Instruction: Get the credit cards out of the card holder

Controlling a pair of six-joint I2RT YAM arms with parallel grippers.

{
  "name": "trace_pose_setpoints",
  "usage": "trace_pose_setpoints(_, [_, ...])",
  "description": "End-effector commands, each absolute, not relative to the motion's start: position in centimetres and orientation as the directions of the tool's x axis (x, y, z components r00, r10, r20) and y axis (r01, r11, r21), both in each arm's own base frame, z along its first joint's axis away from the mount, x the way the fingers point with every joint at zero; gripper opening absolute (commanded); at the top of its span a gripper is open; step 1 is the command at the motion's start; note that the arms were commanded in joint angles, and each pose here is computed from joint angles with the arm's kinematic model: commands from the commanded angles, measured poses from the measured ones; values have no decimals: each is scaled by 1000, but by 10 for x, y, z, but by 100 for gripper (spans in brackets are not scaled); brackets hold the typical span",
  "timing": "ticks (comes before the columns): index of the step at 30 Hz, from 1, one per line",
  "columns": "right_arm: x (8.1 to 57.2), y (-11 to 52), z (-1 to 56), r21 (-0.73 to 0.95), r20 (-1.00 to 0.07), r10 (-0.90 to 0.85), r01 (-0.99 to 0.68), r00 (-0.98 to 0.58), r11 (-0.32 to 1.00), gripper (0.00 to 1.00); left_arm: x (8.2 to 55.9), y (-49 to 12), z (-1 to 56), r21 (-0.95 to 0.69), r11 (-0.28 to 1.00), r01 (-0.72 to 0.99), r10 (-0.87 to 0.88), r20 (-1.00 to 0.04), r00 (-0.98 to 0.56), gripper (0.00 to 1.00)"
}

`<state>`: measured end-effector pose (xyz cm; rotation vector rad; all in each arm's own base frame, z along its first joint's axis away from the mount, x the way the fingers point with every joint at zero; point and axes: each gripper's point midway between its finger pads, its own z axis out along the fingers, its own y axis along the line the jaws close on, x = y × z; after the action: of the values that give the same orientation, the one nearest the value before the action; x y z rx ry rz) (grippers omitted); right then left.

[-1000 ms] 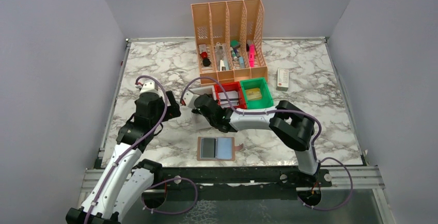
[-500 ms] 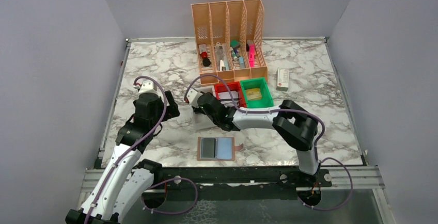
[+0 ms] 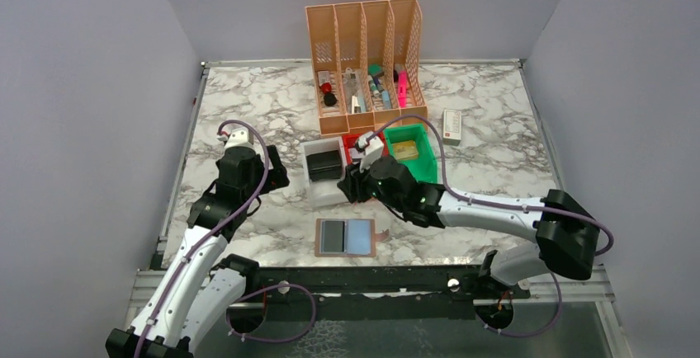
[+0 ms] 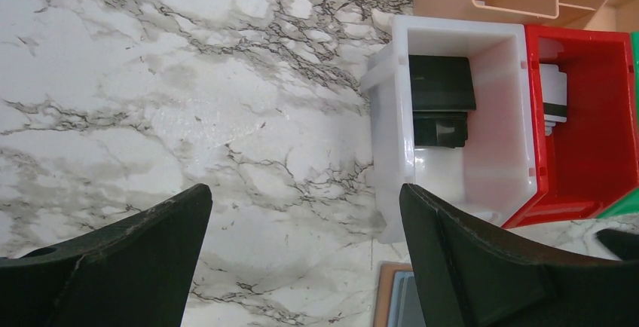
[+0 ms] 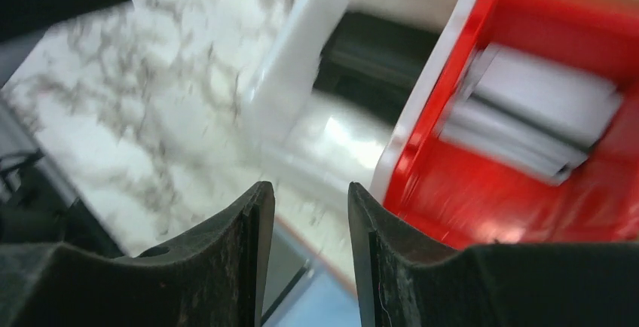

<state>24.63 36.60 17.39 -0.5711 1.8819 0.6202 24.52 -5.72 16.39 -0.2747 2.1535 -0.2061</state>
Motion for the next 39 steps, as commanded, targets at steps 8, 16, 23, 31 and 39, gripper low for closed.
trace_pose_setpoints(8, [124, 367, 87, 655, -578, -78, -518, -813, 550, 44, 248, -65, 162, -267, 960, -80, -266, -788, -555, 99])
trace_pose_setpoints(16, [115, 374, 78, 670, -550, -129, -528, -825, 522, 44, 245, -107, 155, -373, 922, 108, -224, -738, -637, 96])
trace_pose_setpoints(23, [116, 378, 47, 671, -484, -142, -470, -864, 574, 44, 225, -157, 142, -553, 808, 205, -228, -613, -756, 83])
trace_pose_setpoints(31, [121, 358, 5, 618, -409, -91, -349, -908, 704, 43, 179, -197, 102, -590, 779, 211, -173, -526, -833, 72])
trace_pose_setpoints(39, [123, 348, 0, 617, -391, -25, -282, -920, 734, 38, 155, -212, 73, -598, 776, 200, -141, -473, -870, 52])
